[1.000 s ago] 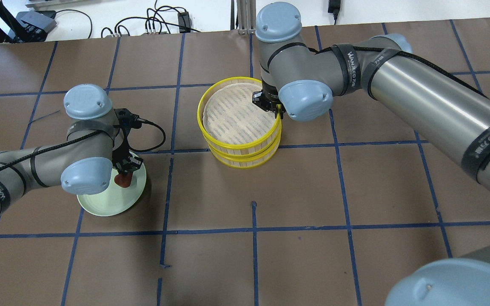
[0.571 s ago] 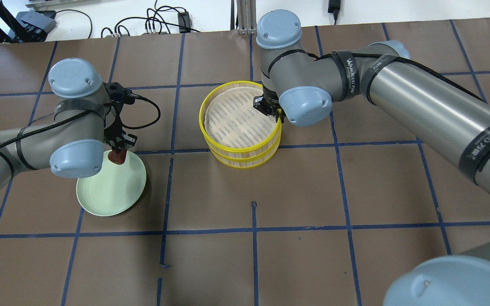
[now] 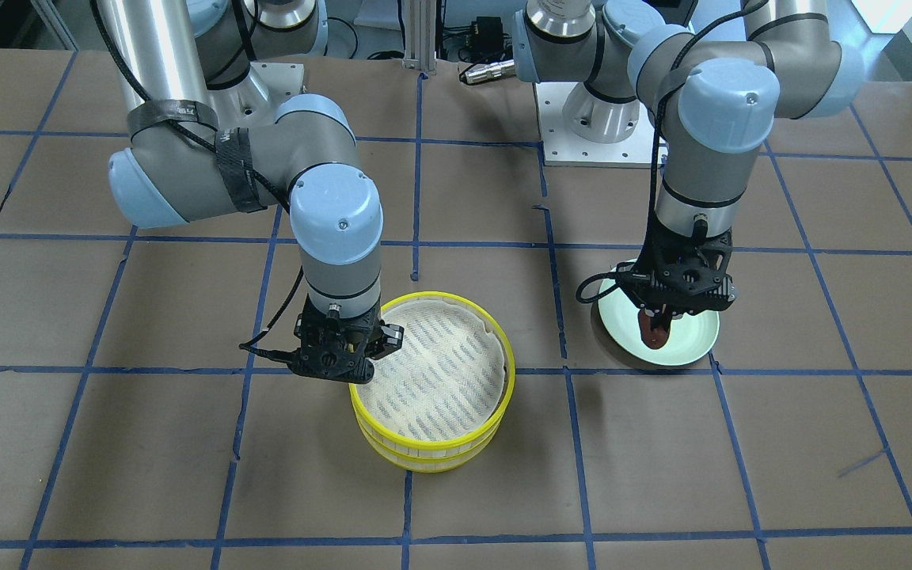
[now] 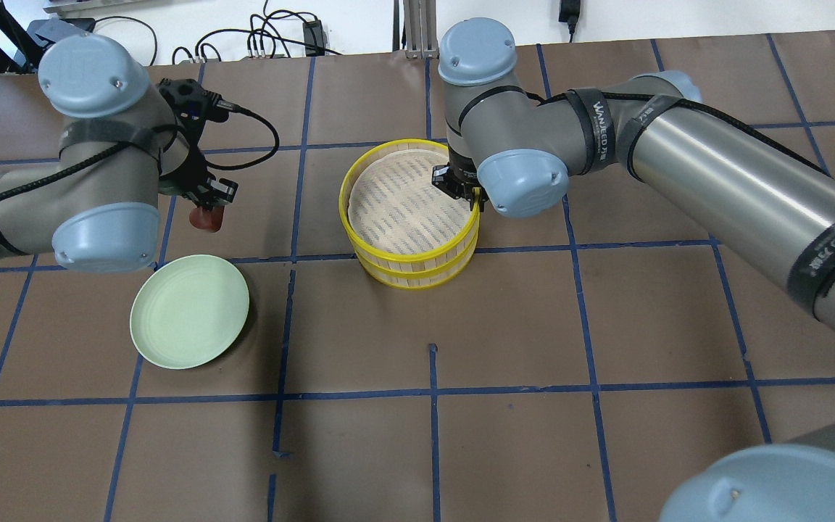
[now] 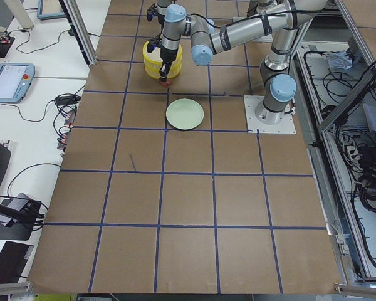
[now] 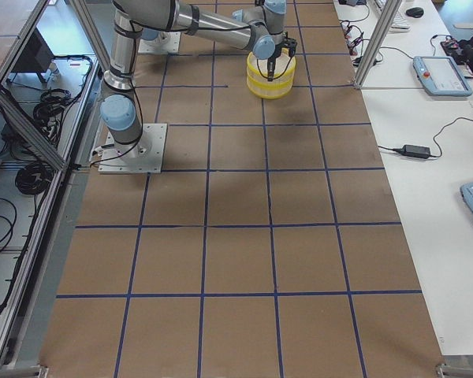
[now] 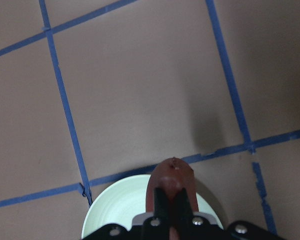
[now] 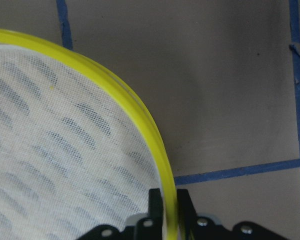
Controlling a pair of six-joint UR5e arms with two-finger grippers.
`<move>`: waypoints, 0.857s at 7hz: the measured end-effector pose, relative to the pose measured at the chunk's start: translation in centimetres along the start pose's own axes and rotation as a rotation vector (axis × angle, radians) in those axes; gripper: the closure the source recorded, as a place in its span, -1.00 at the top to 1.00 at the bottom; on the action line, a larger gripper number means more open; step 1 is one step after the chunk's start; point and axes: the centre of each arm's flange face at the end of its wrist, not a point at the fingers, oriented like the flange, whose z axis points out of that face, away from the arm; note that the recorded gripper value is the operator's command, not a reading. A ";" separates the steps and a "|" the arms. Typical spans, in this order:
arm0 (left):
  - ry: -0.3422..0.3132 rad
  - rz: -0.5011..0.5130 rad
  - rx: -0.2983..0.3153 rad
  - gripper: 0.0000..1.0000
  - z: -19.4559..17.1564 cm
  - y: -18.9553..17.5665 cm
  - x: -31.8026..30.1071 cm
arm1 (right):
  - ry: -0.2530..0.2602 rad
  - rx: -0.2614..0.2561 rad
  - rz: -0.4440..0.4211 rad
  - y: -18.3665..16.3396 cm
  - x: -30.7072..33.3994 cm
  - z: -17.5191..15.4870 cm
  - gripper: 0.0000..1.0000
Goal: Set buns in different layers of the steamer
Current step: 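Lift brown bun with left gripper while right releases tier and withdraws, then carry the brown bun over the top tier and lower it in with the left gripper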
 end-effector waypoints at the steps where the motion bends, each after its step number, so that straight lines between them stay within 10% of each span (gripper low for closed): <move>1: 0.021 -0.002 0.017 -0.95 -1.7 -1.2 0.5 | -0.001 0.001 -0.004 -0.2 0.2 -0.1 1.00; 6: 0.136 -0.087 0.084 -0.95 -4.2 -3.9 8.5 | -0.152 -0.032 -0.104 -2.0 12.8 -12.4 1.00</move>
